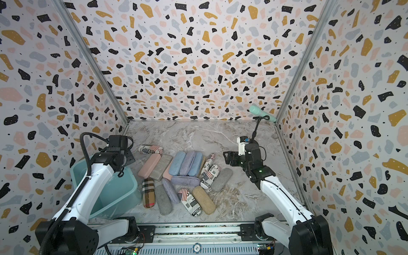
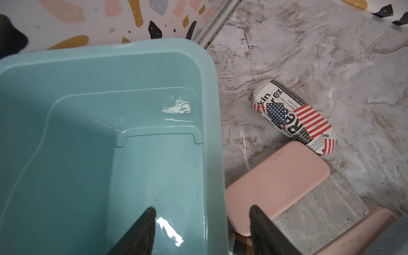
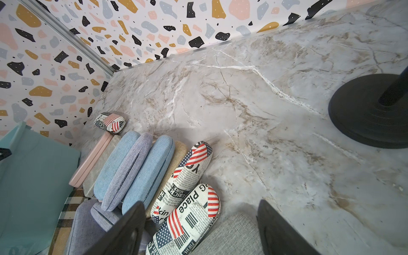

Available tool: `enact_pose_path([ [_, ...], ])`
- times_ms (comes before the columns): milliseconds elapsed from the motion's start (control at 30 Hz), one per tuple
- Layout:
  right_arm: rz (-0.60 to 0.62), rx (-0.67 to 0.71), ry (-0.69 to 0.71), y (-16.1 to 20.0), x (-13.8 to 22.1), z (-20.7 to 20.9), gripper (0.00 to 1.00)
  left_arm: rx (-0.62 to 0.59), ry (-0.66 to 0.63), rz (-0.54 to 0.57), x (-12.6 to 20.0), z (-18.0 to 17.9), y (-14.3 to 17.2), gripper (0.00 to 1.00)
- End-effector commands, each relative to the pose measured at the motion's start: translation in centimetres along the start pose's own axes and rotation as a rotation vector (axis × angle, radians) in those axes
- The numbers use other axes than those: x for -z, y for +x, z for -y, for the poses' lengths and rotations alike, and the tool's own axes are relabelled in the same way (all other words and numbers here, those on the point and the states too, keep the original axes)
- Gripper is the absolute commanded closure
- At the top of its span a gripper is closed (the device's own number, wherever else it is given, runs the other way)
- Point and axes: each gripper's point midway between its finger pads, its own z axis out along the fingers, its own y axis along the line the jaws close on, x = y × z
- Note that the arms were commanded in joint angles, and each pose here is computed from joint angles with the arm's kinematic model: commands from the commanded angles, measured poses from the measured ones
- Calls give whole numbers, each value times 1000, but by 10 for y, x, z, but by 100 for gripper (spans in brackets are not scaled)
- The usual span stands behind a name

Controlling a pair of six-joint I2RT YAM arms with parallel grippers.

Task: Put the glasses cases into the storage boxes
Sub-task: Place the storage box at the corner of the board, then adjust the storage box at the center of the board.

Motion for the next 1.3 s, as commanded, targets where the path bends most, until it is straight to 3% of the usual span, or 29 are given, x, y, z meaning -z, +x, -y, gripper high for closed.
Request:
enact_pose_path([
  [0,18,17,3,-4,3,0,20,-81,82,6,-11,24,-11,46],
  [267,29,17,37,-7,4,7,22,-126,306,-35,-12,63,7,72],
  [500,50,1,59,-15,6,15,23,-144,472,-29,5,86,23,85],
  [700,38,-2,73,-15,5,18,23,-250,488,-117,-4,111,56,94],
  [900,40,-5,93,-15,6,22,23,-301,508,-103,4,140,64,95],
  [1133,42,0,100,-19,7,22,23,-239,314,-36,-4,110,48,96],
  [1200,40,-1,104,-19,7,23,23,-240,256,-32,-7,98,46,92],
  [1267,38,0,103,-19,7,22,23,-238,245,-37,-9,93,44,73],
])
